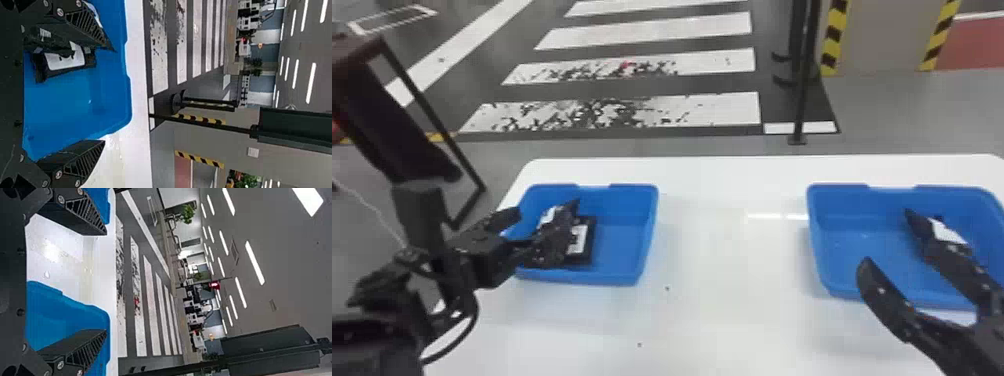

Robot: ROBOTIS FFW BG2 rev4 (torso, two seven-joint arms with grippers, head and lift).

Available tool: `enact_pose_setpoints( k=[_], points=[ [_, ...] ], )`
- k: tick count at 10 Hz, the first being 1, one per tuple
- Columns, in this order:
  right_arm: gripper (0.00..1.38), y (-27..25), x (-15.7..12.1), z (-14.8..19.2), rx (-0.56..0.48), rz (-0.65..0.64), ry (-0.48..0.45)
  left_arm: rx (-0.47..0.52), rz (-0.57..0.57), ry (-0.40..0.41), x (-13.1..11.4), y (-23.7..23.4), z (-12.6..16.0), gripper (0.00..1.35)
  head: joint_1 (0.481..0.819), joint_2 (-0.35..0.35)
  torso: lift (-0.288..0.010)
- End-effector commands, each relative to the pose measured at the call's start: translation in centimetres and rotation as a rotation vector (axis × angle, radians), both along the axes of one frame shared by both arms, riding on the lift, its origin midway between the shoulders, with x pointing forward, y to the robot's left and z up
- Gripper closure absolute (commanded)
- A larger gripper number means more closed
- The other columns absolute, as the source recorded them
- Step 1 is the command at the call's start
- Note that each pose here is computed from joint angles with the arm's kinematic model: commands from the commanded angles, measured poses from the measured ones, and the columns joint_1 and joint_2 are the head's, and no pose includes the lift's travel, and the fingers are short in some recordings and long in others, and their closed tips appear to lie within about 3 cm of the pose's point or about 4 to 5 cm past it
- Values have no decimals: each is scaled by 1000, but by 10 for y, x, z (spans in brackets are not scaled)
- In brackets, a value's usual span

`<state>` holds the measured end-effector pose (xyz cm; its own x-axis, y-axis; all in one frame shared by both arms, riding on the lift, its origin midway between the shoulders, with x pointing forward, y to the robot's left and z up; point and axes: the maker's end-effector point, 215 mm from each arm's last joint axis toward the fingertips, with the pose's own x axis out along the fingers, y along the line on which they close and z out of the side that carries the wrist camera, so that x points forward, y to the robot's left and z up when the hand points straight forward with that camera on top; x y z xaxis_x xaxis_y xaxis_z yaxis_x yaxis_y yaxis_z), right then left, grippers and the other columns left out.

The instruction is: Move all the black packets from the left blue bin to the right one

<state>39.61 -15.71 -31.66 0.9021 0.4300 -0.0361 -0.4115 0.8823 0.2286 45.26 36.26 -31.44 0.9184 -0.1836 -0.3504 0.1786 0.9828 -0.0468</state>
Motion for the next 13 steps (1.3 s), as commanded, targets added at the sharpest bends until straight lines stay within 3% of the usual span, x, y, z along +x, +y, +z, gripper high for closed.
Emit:
enact_pose_setpoints(
  k=[1, 4, 7, 13],
  points=[
    [150, 16, -13, -2, 31, 26, 19, -2, 48, 27, 16, 27, -13, 170, 695, 248, -140],
    [153, 33, -24, -8, 65, 64, 48, 26, 158, 144, 16, 71, -48, 170, 695, 348, -140],
    [153, 35, -25, -10, 76, 71, 58, 14, 223, 245, 12, 96, -87, 170, 695, 350, -140],
    [154, 38, -27, -16, 87, 82, 78, -55, 191, 357, 40, 81, -138, 190, 695, 350, -140]
  ],
)
